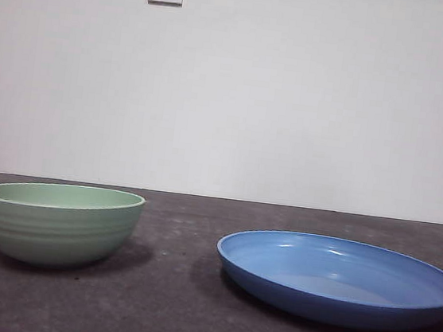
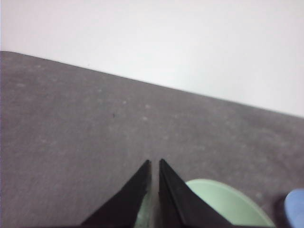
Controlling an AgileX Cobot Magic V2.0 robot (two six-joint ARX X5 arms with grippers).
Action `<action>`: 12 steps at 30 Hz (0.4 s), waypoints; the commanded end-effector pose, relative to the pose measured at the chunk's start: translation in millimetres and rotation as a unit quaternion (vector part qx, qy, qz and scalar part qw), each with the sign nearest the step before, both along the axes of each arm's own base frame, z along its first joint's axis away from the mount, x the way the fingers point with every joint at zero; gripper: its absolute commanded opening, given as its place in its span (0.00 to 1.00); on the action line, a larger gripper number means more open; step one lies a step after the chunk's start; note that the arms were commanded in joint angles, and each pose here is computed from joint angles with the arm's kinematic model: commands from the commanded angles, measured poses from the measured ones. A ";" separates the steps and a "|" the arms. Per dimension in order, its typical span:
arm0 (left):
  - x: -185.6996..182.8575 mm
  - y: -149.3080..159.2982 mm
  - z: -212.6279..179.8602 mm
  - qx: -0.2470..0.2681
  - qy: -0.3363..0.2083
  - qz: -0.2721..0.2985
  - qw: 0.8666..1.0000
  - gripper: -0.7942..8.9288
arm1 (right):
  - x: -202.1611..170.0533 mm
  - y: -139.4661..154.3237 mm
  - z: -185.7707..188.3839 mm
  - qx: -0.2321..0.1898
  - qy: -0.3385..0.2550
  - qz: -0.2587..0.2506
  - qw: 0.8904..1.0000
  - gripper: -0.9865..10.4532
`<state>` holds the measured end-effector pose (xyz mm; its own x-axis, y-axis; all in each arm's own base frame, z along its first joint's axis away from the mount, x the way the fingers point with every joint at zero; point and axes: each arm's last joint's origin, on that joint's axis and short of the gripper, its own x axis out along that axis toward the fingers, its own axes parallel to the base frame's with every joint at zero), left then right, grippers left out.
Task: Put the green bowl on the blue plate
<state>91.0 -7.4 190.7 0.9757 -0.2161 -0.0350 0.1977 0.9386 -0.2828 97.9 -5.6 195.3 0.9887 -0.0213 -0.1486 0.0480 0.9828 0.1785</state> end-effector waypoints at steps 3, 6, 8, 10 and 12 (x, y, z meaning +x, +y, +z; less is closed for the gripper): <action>2.3 -0.4 23.5 -0.014 0.000 -0.003 1.000 0.11 | 9.2 2.6 22.4 0.049 0.018 0.033 0.998 0.10; 8.6 -0.6 38.3 -0.017 0.017 -0.003 1.000 0.11 | 18.4 3.9 34.0 0.057 0.047 0.055 0.996 0.10; 14.5 -0.9 51.3 -0.019 0.028 -0.006 0.999 0.11 | 25.3 4.3 43.2 0.061 0.066 0.065 0.994 0.10; 21.2 -1.1 65.2 -0.019 0.044 -0.006 0.999 0.11 | 32.3 4.5 52.6 0.066 0.083 0.075 0.991 0.10; 28.6 -1.2 80.4 -0.016 0.067 -0.006 0.998 0.11 | 38.9 5.0 62.5 0.071 0.096 0.089 0.989 0.10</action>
